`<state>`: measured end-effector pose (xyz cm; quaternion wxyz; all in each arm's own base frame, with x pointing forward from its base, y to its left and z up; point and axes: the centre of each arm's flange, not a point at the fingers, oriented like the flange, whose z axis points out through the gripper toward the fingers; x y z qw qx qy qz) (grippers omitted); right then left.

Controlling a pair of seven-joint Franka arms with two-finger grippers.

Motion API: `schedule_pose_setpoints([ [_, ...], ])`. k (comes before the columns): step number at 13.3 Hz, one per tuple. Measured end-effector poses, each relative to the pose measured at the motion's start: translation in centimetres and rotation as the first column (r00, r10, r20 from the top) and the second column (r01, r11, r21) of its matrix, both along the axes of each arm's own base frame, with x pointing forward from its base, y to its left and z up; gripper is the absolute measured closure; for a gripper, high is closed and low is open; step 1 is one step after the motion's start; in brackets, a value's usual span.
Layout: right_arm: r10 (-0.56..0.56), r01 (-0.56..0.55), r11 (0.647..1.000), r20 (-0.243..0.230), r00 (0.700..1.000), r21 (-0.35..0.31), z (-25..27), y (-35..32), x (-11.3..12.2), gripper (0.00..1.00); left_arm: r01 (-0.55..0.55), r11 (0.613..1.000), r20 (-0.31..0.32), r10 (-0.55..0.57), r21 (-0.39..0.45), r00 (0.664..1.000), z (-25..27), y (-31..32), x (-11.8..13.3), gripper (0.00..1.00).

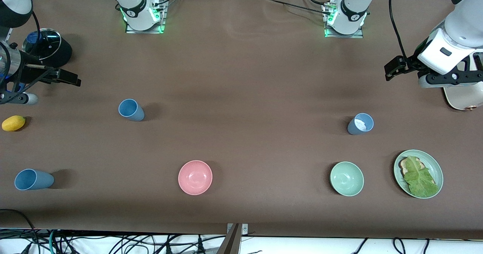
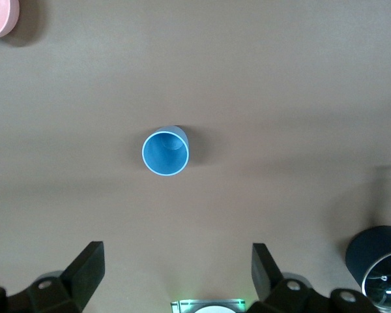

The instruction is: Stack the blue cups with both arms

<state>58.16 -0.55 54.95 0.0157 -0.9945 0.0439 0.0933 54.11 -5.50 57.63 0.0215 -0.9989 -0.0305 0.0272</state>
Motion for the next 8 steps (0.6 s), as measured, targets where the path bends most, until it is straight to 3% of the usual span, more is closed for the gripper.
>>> schedule_pose_setpoints([
  [8,0.000,0.000,1.000,0.000,1.000,0.000,-0.01,0.00,0.00,0.00,-0.003,1.000,-0.010,0.003,0.000,1.000,-0.53,0.19,0.23,0.00],
])
